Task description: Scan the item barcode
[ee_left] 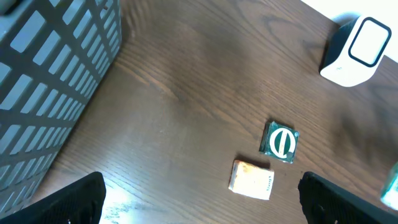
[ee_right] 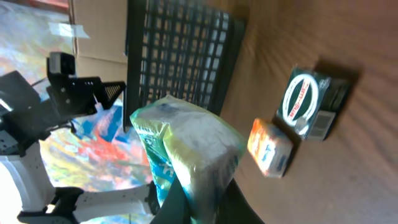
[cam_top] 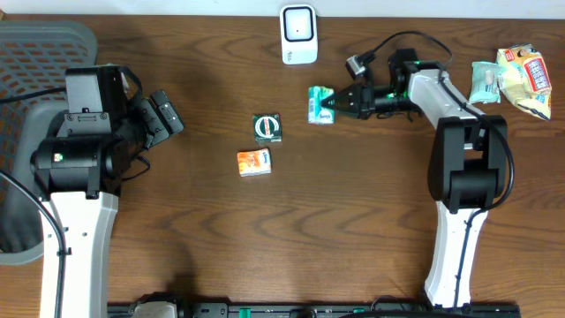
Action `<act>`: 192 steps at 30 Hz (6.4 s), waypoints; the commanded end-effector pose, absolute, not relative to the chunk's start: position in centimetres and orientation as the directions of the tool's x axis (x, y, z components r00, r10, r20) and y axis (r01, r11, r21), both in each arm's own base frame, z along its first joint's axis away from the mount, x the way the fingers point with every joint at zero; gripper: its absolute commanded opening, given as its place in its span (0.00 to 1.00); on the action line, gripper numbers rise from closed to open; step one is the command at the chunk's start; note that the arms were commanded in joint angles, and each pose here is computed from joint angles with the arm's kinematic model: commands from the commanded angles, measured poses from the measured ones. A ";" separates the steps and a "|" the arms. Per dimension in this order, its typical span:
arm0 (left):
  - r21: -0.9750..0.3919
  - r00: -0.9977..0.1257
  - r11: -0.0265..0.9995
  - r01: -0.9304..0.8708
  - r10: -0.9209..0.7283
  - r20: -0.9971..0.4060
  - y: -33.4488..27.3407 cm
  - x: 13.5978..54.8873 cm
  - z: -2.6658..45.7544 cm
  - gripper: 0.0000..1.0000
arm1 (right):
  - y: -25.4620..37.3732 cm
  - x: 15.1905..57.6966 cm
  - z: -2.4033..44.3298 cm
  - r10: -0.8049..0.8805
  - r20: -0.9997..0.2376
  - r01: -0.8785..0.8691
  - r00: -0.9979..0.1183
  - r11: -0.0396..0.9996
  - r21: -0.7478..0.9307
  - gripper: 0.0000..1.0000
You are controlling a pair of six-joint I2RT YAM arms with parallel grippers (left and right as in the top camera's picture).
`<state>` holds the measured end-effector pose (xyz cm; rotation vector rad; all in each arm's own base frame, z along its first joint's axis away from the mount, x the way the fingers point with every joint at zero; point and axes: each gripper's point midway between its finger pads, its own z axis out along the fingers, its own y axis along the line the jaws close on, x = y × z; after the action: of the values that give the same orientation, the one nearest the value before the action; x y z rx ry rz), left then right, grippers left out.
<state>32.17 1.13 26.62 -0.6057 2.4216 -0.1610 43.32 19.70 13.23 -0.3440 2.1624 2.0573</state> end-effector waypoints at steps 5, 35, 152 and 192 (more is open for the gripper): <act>-0.246 -0.691 0.890 -0.383 -0.453 -0.563 1.5 32.2 27.0 0.98 | 17.3 45.8 16.2 -0.004 -0.338 -0.338 -0.941 0.007 0.941 0.01; -0.246 -0.691 0.890 -0.383 -0.453 -0.563 1.5 32.2 27.0 0.98 | 15.4 38.8 23.1 -0.148 -0.681 -0.696 -0.717 0.106 0.710 0.01; -0.246 -0.691 0.890 -0.383 -0.453 -0.563 1.5 32.2 27.0 0.98 | 22.6 63.2 13.8 -0.724 -0.654 -0.461 -0.220 0.668 -0.585 0.01; -0.246 -0.691 0.890 -0.383 -0.453 -0.563 1.5 32.2 27.0 0.98 | -19.1 57.3 16.9 -0.011 -0.644 0.297 -0.765 0.881 -0.367 0.01</act>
<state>32.17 1.13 26.62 -0.6057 2.4216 -0.1610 58.74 -16.19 14.43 0.1039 2.4023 -0.5831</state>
